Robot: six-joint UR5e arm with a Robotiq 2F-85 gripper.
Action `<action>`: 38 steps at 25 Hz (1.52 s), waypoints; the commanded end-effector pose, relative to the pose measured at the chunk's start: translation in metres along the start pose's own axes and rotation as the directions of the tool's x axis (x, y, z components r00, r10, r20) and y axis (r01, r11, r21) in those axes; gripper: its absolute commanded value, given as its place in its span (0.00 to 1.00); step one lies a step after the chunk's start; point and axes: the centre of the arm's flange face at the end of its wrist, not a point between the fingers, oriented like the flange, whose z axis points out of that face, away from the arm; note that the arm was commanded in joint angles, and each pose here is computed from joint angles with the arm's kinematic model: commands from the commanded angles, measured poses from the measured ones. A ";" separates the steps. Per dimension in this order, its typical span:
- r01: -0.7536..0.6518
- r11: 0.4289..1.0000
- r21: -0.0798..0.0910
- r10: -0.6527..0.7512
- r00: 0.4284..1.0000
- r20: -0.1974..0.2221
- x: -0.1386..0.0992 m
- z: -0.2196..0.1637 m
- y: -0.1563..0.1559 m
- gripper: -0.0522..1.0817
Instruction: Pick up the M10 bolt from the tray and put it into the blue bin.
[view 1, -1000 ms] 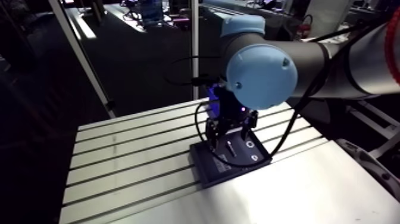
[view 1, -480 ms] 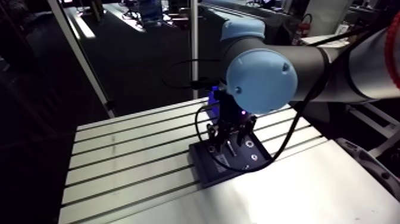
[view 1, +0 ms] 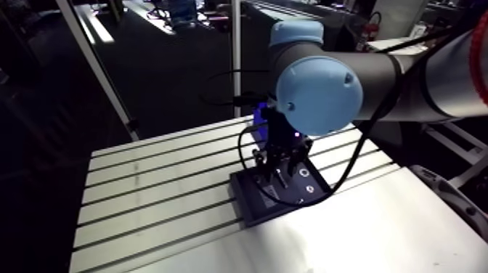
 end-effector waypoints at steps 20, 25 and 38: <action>0.005 1.000 -0.008 -0.005 1.000 -0.018 0.002 0.005 0.002 0.59; 0.005 1.000 -0.007 -0.005 1.000 -0.015 0.003 0.007 0.003 0.61; 0.003 1.000 -0.010 -0.004 1.000 -0.017 0.004 0.005 0.004 0.65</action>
